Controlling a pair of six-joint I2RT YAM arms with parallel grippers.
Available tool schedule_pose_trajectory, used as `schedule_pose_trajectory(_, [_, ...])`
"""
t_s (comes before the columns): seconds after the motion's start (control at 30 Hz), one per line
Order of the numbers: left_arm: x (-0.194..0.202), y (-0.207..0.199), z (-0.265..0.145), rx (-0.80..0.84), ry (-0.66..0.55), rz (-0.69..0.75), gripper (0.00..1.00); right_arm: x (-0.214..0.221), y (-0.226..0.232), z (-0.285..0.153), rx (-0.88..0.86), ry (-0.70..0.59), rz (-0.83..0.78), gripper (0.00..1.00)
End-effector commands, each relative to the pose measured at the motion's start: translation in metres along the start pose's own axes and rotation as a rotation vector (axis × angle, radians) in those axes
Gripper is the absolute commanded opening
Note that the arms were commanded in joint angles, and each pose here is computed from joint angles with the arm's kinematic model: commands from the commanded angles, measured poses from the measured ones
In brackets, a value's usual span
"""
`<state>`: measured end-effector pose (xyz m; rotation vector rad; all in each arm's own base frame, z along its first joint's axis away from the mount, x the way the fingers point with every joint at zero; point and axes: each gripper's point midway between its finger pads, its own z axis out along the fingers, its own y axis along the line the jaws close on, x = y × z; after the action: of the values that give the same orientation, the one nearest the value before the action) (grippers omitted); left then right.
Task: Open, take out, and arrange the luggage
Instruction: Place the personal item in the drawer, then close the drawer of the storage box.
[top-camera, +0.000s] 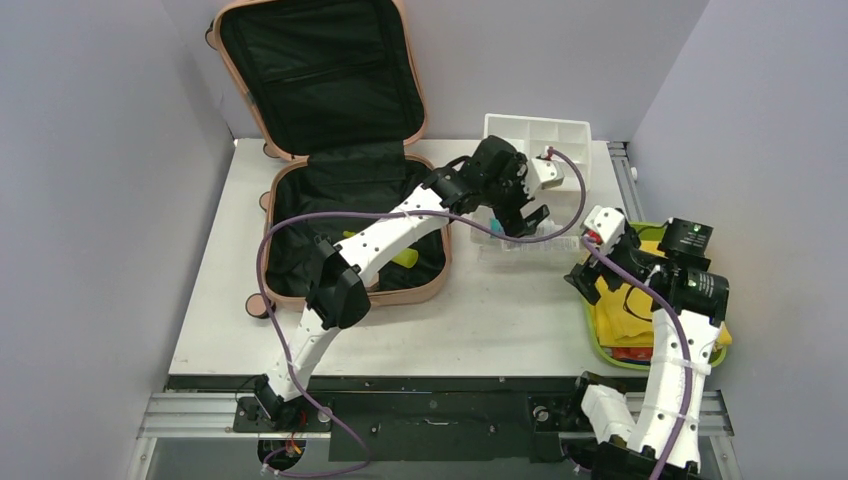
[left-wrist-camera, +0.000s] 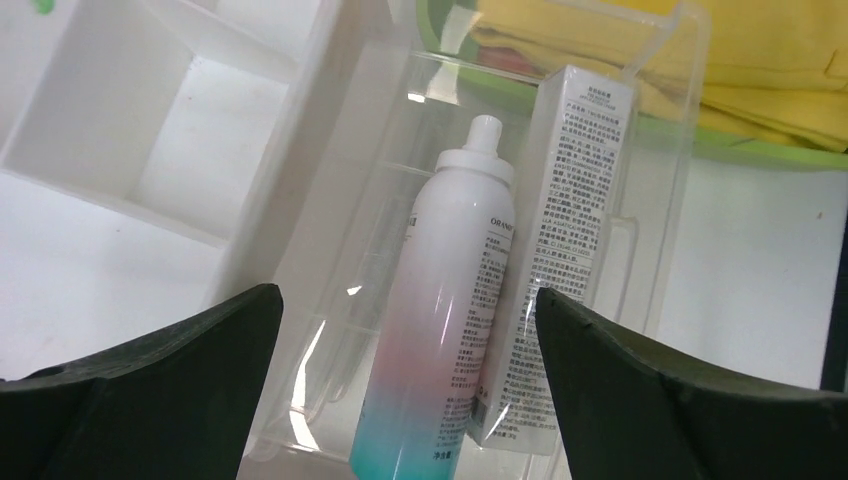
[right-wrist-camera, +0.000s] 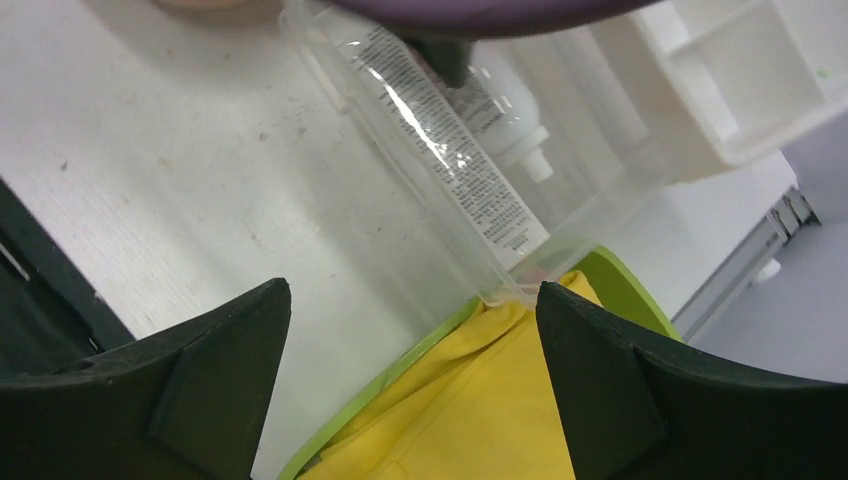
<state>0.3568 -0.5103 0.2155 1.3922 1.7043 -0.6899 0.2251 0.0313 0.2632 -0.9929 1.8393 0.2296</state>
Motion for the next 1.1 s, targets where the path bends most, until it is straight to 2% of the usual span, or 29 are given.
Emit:
schedule_pose_trajectory(0.0, [-0.085,0.02,-0.065,-0.092,-0.215,-0.031,0.96,0.014,0.025,0.01,-0.15,0.035,-0.21,0.88])
schedule_pose_trajectory(0.1, [-0.097,0.021,-0.081,-0.076,-0.251,-0.065,0.96,0.017,0.019,0.023,-0.12,0.012,-0.277,0.88])
schedule_pose_trajectory(0.13, [-0.098,0.024,-0.085,-0.074,-0.259,-0.088,0.96,0.024,0.017,0.027,-0.101,0.028,-0.255,0.88])
schedule_pose_trajectory(0.3, [-0.12,0.017,-0.124,0.017,-0.331,-0.181,0.96,0.011,-0.008,0.048,0.034,0.017,-0.33,0.89])
schedule_pose_trajectory(0.43, [-0.131,0.019,-0.163,0.084,-0.381,-0.318,0.96,-0.004,-0.013,0.063,0.091,0.006,-0.386,0.89])
schedule_pose_trajectory(0.47, [-0.138,0.024,-0.185,0.088,-0.417,-0.321,0.96,-0.01,-0.016,0.067,0.125,-0.006,-0.417,0.89])
schedule_pose_trajectory(0.57, [-0.125,0.037,-0.214,0.098,-0.437,-0.385,0.96,-0.019,-0.017,0.072,0.187,-0.032,-0.465,0.89])
schedule_pose_trajectory(0.63, [-0.11,0.051,-0.237,0.086,-0.444,-0.415,0.96,-0.017,-0.012,0.077,0.177,-0.024,-0.509,0.9])
schedule_pose_trajectory(0.7, [-0.082,0.083,-0.268,0.026,-0.454,-0.467,0.96,-0.015,-0.006,0.081,0.164,-0.018,-0.548,0.9])
schedule_pose_trajectory(0.73, [-0.066,0.083,-0.274,0.036,-0.443,-0.498,0.96,-0.014,-0.002,0.083,0.157,-0.017,-0.566,0.9])
schedule_pose_trajectory(0.83, [-0.021,0.117,-0.309,-0.04,-0.459,-0.576,0.96,-0.005,0.005,0.088,0.16,0.01,-0.622,0.9])
schedule_pose_trajectory(1.07, [0.096,0.146,-0.351,-0.173,-0.448,-0.748,0.96,0.001,-0.001,0.101,0.293,0.019,-0.68,0.91])
